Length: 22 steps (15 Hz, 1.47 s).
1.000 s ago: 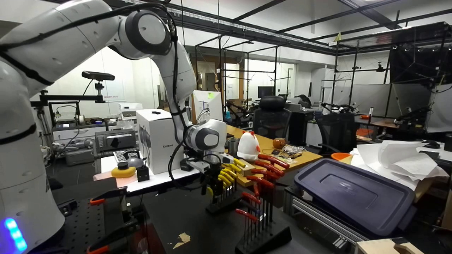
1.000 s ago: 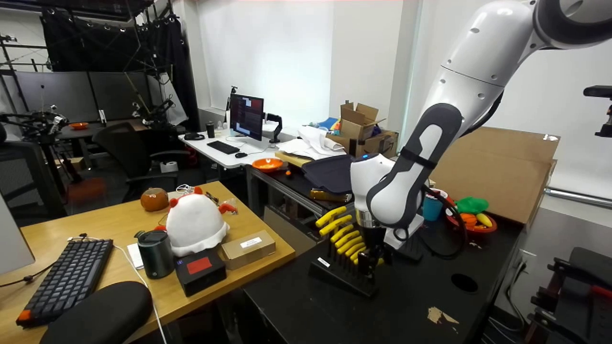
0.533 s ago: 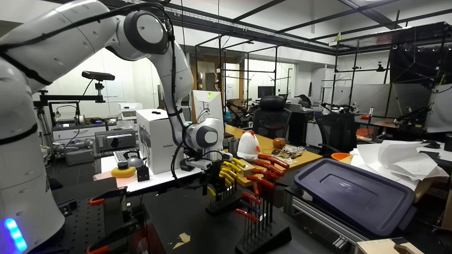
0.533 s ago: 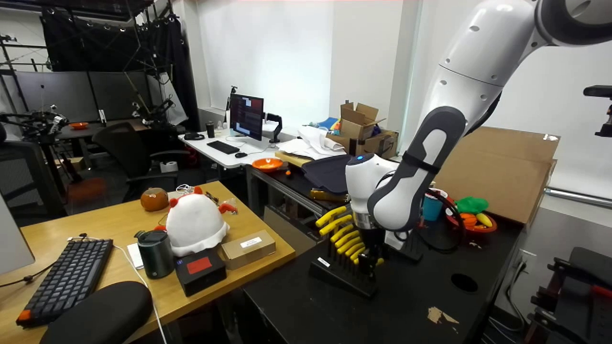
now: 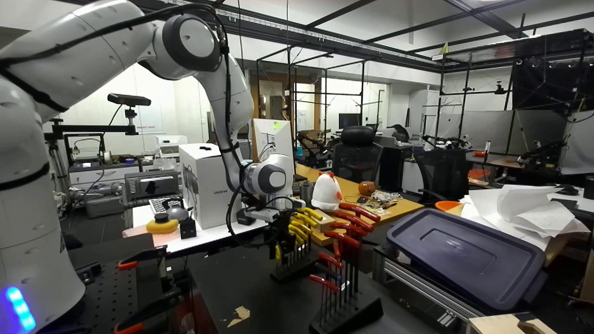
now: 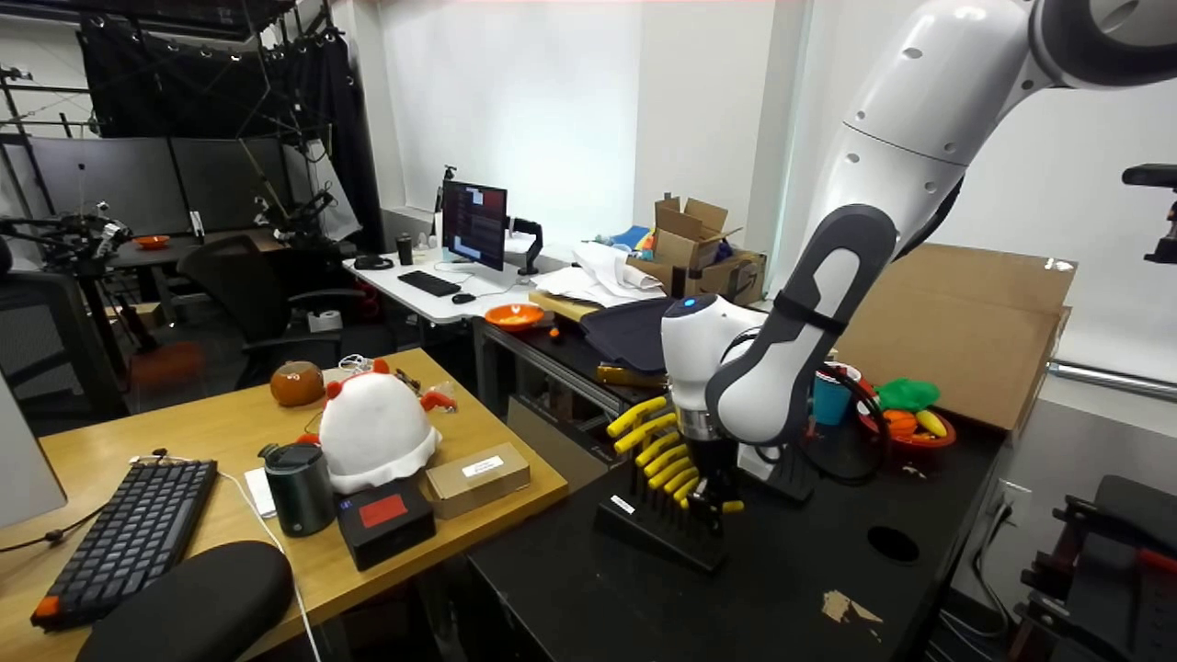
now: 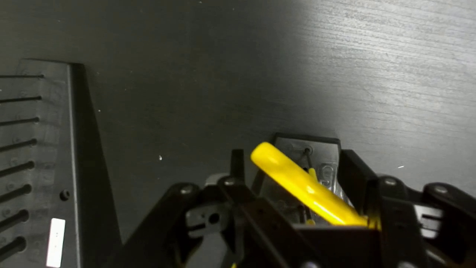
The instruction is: Remove two yellow wrenches from the stand.
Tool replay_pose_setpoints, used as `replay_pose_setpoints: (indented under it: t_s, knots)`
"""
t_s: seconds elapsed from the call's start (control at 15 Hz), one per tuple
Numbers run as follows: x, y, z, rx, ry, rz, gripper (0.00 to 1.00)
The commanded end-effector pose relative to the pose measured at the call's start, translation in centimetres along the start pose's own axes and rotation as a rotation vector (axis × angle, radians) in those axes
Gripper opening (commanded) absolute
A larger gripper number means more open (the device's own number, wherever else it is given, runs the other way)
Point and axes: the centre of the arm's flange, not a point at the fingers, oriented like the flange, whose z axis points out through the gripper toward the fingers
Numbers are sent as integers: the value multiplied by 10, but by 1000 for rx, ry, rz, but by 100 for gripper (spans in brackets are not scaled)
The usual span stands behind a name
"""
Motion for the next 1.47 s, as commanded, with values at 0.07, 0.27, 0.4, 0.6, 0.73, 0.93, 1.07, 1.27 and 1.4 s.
replay_pose_setpoints:
  t_s: [0.07, 0.27, 0.4, 0.6, 0.73, 0.93, 1.07, 1.27, 1.4]
  knots:
    - [0, 2, -7, 4, 23, -2, 27]
    - [1, 2, -9, 12, 20, 2, 5]
    - [1, 0, -10, 18, 15, 5, 0]
    - [0, -3, -16, 22, 11, 15, 3]
    - [-1, -5, -21, 22, 11, 18, 3]
    - [-1, -7, -30, 36, 11, 37, 3]
    - [0, -10, -38, 64, 16, 65, 3]
    - [4, -15, -49, 115, 27, 108, 3]
    - [7, -17, -54, 143, 33, 131, 3]
